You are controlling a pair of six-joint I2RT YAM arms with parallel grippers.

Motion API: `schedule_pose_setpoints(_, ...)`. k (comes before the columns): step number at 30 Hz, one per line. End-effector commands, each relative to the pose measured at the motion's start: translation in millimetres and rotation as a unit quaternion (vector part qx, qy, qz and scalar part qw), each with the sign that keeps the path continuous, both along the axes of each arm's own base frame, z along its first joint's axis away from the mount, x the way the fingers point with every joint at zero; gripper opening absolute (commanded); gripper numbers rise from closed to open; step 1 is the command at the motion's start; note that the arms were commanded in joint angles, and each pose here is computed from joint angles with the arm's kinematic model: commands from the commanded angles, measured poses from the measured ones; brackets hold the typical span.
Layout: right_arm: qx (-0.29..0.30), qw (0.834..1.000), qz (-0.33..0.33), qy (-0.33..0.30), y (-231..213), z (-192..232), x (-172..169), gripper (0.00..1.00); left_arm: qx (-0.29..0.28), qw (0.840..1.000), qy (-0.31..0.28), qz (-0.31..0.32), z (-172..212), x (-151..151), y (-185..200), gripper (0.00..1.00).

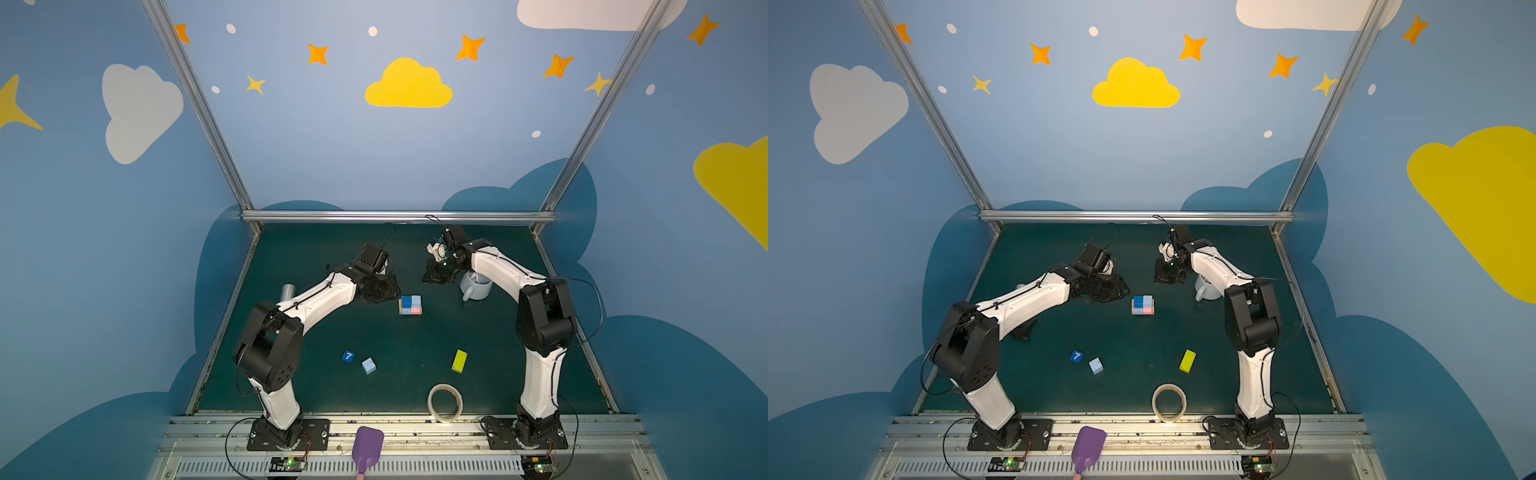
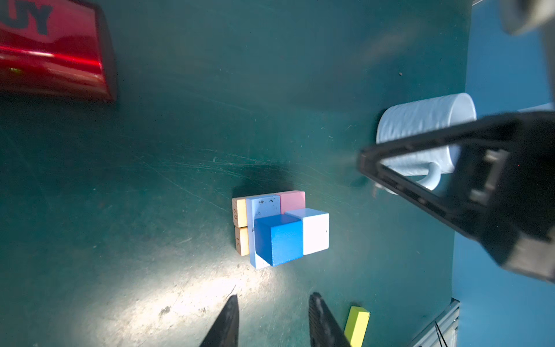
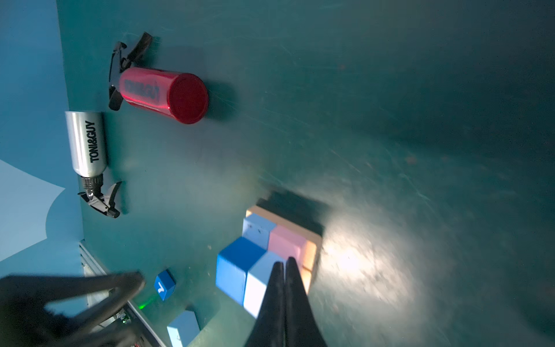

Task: Build the wood block tower
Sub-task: 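Hold both grippers just above the stack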

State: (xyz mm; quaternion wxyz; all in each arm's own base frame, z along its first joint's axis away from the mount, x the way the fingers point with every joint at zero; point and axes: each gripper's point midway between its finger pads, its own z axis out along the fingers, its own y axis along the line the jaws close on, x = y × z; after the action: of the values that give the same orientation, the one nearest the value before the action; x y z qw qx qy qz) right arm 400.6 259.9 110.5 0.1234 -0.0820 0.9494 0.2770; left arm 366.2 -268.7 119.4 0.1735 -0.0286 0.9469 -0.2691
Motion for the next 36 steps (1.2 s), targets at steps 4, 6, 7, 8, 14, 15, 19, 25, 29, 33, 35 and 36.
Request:
schedule_pose_setpoints(4, 0.028, 0.999, -0.016, -0.030, -10, 21, -16, 0.00, 0.004, 1.000, 0.007, 0.001, -9, 8, -3, 0.38)
schedule_pose_setpoints(6, 0.036, 0.999, -0.020, -0.025, -10, 17, -22, 0.00, 0.005, 1.000, 0.010, 0.002, -13, 10, -4, 0.38)
schedule_pose_setpoints(7, 0.037, 0.999, -0.021, -0.022, -10, 14, -24, 0.00, 0.005, 1.000, 0.010, 0.002, -14, 11, -4, 0.38)
schedule_pose_setpoints(8, 0.038, 0.999, -0.023, -0.019, -10, 11, -26, 0.00, 0.005, 1.000, 0.012, 0.003, -16, 11, -5, 0.38)
schedule_pose_setpoints(14, 0.050, 0.998, -0.031, 0.008, -6, -14, -30, 0.00, -0.005, 1.000, 0.016, 0.002, -22, 15, -11, 0.37)
schedule_pose_setpoints(15, 0.052, 0.998, -0.032, 0.011, -6, -17, -30, 0.00, -0.008, 1.000, 0.016, 0.001, -22, 16, -12, 0.37)
schedule_pose_setpoints(19, 0.061, 0.997, -0.038, 0.014, -3, -22, -30, 0.00, -0.013, 1.000, 0.017, 0.000, -24, 19, -15, 0.37)
schedule_pose_setpoints(25, 0.064, 0.997, -0.039, 0.018, 0, -26, -30, 0.00, -0.014, 1.000, 0.023, -0.002, -29, 21, -18, 0.36)
schedule_pose_setpoints(29, 0.065, 0.997, -0.038, 0.024, 2, -30, -31, 0.00, -0.018, 0.999, 0.026, -0.003, -31, 21, -21, 0.36)
schedule_pose_setpoints(33, 0.062, 0.997, -0.037, 0.027, 3, -33, -33, 0.00, -0.023, 0.999, 0.032, -0.005, -34, 21, -23, 0.36)
schedule_pose_setpoints(35, 0.060, 0.997, -0.037, 0.027, 4, -34, -34, 0.00, -0.023, 0.999, 0.034, -0.007, -35, 20, -24, 0.36)
schedule_pose_setpoints(36, 0.060, 0.997, -0.037, 0.029, 4, -34, -34, 0.00, -0.023, 0.999, 0.034, -0.007, -35, 20, -24, 0.36)
